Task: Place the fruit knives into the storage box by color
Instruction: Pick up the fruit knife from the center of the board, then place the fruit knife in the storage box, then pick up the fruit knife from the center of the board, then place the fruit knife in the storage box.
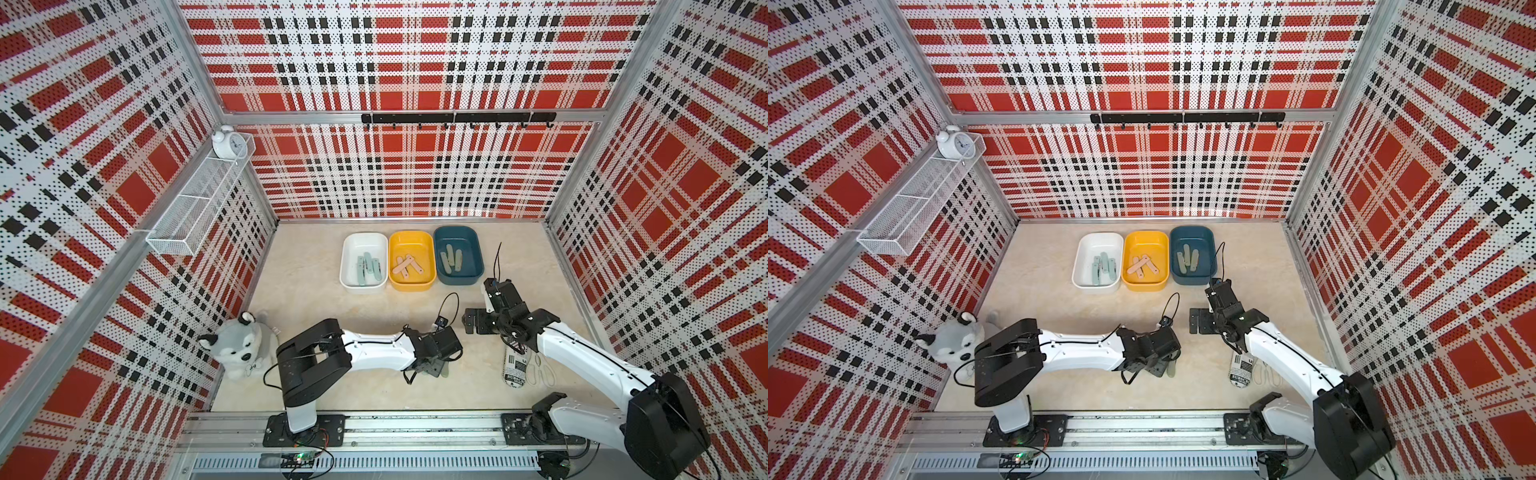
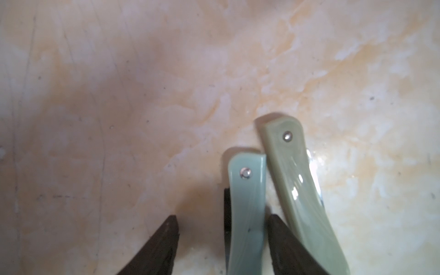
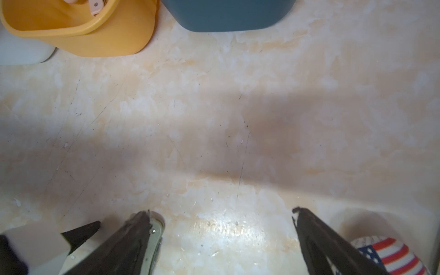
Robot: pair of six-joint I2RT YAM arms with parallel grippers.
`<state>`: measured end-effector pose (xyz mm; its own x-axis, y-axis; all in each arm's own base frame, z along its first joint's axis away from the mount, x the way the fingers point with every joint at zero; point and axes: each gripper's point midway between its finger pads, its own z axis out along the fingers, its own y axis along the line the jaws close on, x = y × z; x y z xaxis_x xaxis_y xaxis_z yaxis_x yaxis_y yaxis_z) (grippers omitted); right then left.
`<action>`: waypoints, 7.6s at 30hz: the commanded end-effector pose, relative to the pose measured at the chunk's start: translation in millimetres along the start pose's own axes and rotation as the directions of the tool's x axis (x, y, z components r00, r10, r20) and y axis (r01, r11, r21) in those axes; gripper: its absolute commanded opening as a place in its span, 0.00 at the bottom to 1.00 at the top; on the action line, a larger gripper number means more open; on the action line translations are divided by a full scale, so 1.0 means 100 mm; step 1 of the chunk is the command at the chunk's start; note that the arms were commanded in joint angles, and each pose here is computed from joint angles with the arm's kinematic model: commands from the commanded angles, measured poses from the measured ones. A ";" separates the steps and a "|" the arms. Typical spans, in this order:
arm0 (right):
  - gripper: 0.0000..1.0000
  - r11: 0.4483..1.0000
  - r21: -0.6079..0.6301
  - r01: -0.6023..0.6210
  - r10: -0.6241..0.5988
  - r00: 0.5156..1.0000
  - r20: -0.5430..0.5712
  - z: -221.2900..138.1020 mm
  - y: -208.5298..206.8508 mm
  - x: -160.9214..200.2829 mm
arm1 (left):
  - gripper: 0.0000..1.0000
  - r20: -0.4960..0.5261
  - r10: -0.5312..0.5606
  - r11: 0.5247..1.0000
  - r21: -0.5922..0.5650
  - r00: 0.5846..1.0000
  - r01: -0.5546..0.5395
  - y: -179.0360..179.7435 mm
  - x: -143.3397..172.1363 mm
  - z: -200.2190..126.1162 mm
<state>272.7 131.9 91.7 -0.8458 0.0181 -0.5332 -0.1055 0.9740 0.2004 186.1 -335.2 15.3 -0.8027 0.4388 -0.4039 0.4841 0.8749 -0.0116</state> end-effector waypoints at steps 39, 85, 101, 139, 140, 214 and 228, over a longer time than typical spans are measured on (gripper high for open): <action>1.00 0.998 0.015 0.060 -0.060 0.998 0.002 -0.13 0.20 -0.13 | 0.23 0.224 -0.245 0.938 -0.190 0.943 0.288 1.33 -1.08 -0.68; 1.00 1.000 0.019 0.011 -0.009 0.998 -0.064 -0.18 0.30 0.11 | 0.71 0.334 -0.445 0.786 -0.300 0.831 0.541 3.09 -2.00 -0.48; 0.87 1.000 0.014 -0.003 0.007 0.960 -0.279 0.06 1.03 1.18 | 0.98 0.315 -0.423 0.869 -0.126 0.850 0.479 1.92 -0.89 -1.02; 0.43 0.982 0.185 0.027 0.030 0.954 -0.297 0.41 0.89 1.20 | 0.98 0.297 -0.406 0.873 -0.154 0.864 0.463 1.89 -0.84 -0.93; 0.42 0.982 0.185 0.027 0.030 0.955 -0.296 0.42 0.88 1.21 | 0.98 0.297 -0.406 0.872 -0.155 0.864 0.463 1.90 -0.84 -0.93; 0.28 0.923 0.380 0.050 -0.066 0.997 0.027 1.59 -0.47 -2.11 | 0.98 0.361 -0.365 0.890 -0.135 0.858 0.435 1.90 -1.57 -1.04; 0.42 0.930 0.364 0.056 -0.082 0.995 0.057 1.49 -0.42 -2.17 | 0.98 0.408 -0.389 0.868 -0.140 0.826 0.477 2.09 -1.69 -1.19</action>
<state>536.1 122.0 63.5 -0.8225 -0.0514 -0.5664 0.0420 0.9877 -0.1506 374.9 -206.3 175.8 -0.7334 -0.0505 -0.6779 0.0008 0.9972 -0.0751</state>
